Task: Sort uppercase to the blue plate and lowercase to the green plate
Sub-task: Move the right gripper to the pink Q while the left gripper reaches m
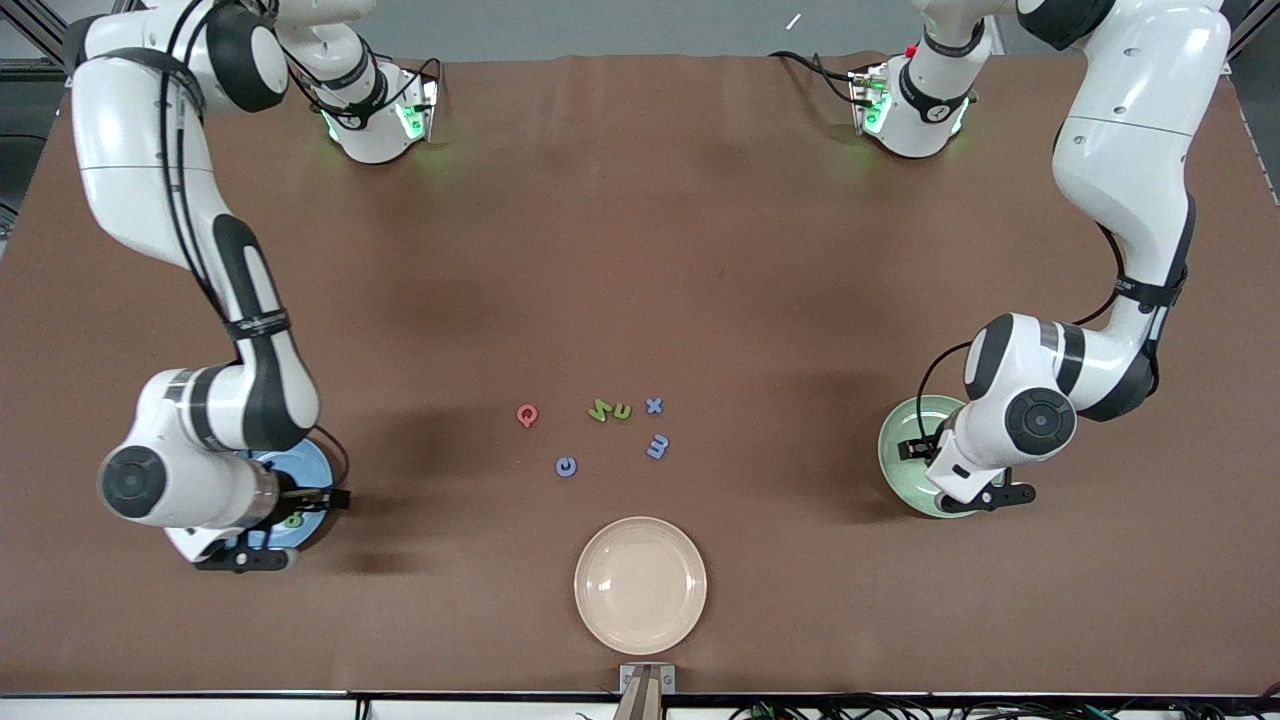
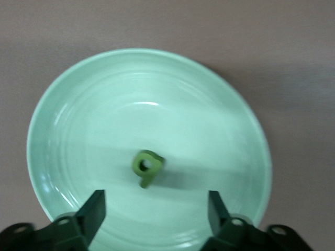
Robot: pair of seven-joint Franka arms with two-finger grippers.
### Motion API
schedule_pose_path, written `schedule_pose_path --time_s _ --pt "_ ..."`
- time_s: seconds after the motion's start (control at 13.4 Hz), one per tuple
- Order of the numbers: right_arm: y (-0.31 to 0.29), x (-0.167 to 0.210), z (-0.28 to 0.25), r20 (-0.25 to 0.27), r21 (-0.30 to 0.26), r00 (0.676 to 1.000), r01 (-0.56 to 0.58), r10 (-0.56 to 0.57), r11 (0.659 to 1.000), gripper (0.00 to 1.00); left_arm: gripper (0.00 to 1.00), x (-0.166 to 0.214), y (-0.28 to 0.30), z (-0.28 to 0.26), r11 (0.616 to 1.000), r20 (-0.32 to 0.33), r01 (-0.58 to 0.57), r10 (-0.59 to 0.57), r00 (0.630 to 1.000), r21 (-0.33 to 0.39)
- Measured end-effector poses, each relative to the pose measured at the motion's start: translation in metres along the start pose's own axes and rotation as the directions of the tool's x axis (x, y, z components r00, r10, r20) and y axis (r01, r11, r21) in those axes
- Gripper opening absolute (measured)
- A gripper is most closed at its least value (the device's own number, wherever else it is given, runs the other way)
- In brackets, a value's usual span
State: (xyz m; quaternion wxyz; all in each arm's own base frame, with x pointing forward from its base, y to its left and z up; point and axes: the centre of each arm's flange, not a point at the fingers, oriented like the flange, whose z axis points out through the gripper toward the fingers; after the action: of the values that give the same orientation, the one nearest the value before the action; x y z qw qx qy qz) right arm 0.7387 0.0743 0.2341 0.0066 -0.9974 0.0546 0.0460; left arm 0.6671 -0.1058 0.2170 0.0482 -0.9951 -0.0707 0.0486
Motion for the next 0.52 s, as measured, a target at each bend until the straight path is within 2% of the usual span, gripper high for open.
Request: schedule_pose_path --time_s 0.07,0.3,0.52 --pt "-0.038 -0.011 0.003 0.010 -0.006 0.998 -0.066 0.066 0.998 0.92 0.99 -0.006 0.018 -0.009 1.000 -0.007 0.012 -0.012 1.000 -0.010" --pt "-0.138 -0.049 0.014 0.020 -0.029 0.988 -0.152 0.152 0.988 0.92 0.98 -0.034 0.093 -0.029 1.000 -0.039 0.006 -0.007 0.999 -0.021" --pt "-0.188 -0.078 0.026 0.061 -0.012 0.982 -0.177 0.178 0.984 0.92 0.96 -0.064 0.169 -0.050 0.997 -0.079 0.065 -0.069 0.995 -0.044"
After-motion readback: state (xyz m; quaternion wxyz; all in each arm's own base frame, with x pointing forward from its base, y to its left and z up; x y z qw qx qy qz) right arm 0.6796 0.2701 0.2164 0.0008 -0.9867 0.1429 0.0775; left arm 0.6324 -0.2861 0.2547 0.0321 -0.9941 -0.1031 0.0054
